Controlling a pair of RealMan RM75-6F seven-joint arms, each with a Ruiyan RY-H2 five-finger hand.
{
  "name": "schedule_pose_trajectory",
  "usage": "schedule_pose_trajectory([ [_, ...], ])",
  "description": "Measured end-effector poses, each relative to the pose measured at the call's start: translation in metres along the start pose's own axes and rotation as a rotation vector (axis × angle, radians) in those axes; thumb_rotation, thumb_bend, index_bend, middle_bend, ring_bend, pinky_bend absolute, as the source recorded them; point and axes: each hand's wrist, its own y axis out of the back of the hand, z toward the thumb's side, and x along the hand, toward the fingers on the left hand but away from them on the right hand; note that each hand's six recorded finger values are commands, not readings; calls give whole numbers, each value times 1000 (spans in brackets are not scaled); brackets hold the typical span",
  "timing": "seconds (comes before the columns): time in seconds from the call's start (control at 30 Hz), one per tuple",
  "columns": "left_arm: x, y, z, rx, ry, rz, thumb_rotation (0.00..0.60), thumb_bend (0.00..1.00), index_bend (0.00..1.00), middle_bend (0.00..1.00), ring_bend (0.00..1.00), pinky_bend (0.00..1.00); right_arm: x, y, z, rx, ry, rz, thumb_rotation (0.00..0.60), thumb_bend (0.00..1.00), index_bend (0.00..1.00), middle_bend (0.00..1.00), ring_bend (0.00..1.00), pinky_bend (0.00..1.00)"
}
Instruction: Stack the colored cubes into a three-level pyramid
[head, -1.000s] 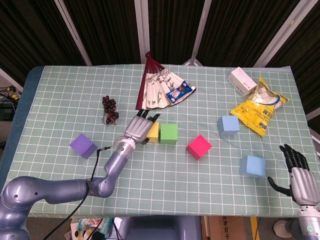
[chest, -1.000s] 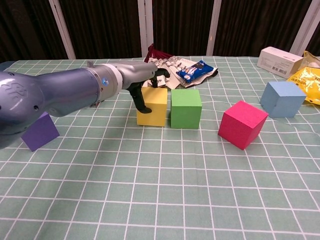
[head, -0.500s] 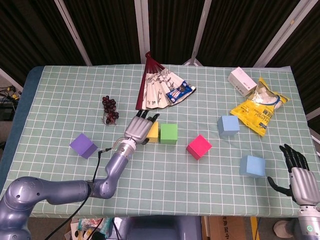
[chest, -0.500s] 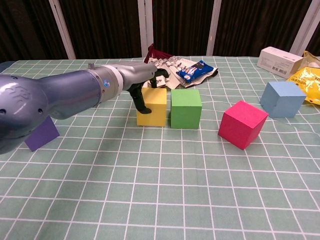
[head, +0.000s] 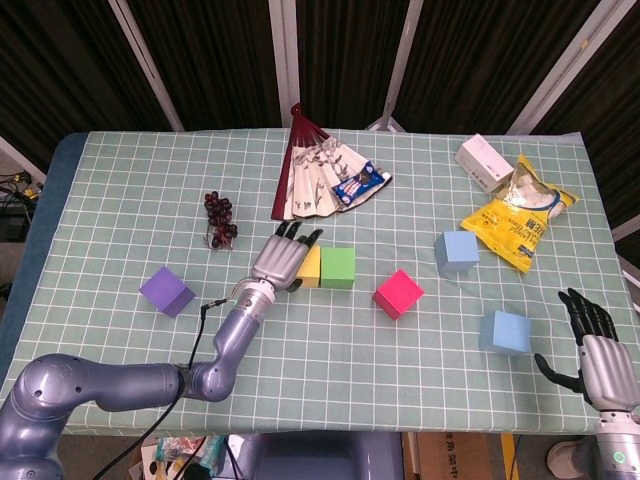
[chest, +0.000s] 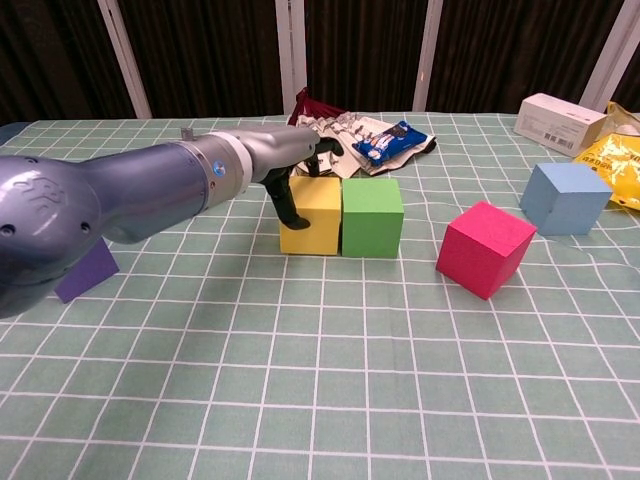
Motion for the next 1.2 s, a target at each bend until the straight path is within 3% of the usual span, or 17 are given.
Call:
schedule_pose_trajectory([
  [1.2, 3, -3, 13, 22, 1, 5, 600, 418, 0, 321, 16, 0, 0, 0, 0, -4, -1, 2, 600, 300, 0, 0, 0, 0],
])
